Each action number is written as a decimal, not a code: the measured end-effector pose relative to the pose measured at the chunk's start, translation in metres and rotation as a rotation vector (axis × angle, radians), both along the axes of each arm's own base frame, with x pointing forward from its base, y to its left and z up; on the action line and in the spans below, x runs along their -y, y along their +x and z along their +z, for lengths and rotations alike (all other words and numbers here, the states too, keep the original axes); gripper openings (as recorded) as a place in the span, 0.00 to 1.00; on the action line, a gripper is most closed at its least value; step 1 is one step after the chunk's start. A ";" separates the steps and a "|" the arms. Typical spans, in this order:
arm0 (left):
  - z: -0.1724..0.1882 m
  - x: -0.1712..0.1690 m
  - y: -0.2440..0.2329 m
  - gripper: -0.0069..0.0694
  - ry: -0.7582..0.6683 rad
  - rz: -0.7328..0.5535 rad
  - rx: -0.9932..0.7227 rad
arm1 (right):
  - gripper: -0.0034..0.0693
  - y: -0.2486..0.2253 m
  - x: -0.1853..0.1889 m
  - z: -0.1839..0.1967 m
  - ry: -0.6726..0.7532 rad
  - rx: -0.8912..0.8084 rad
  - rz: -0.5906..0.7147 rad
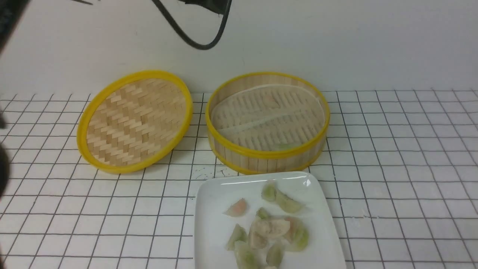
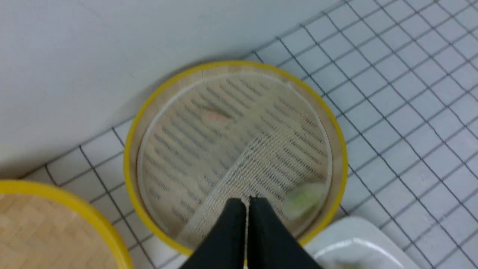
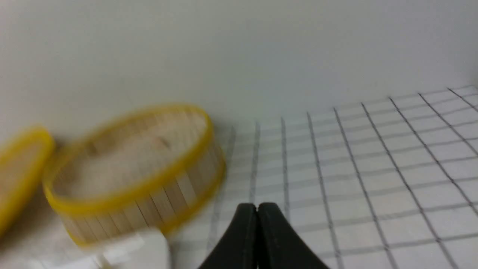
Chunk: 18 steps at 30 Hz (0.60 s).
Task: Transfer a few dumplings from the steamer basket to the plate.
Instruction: Use the right arm to grab a dumpling from inside the steamer
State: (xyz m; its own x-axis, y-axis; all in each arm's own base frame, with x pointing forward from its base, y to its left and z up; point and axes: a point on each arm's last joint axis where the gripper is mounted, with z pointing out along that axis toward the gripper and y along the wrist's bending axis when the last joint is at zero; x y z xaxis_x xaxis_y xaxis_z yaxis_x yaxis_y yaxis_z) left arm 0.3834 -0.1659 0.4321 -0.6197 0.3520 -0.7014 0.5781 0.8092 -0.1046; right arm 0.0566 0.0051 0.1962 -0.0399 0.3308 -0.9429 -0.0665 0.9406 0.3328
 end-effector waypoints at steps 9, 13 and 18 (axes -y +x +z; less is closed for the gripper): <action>-0.015 -0.037 -0.105 0.08 0.074 0.023 -0.167 | 0.03 -0.003 0.014 0.024 0.475 0.259 -0.099; -0.031 -0.053 -0.143 0.08 0.098 0.029 -0.218 | 0.03 -0.003 0.012 0.033 0.533 0.250 -0.068; -0.049 -0.068 -0.182 0.08 0.114 0.031 -0.257 | 0.03 0.019 -0.013 0.100 0.285 -0.047 0.137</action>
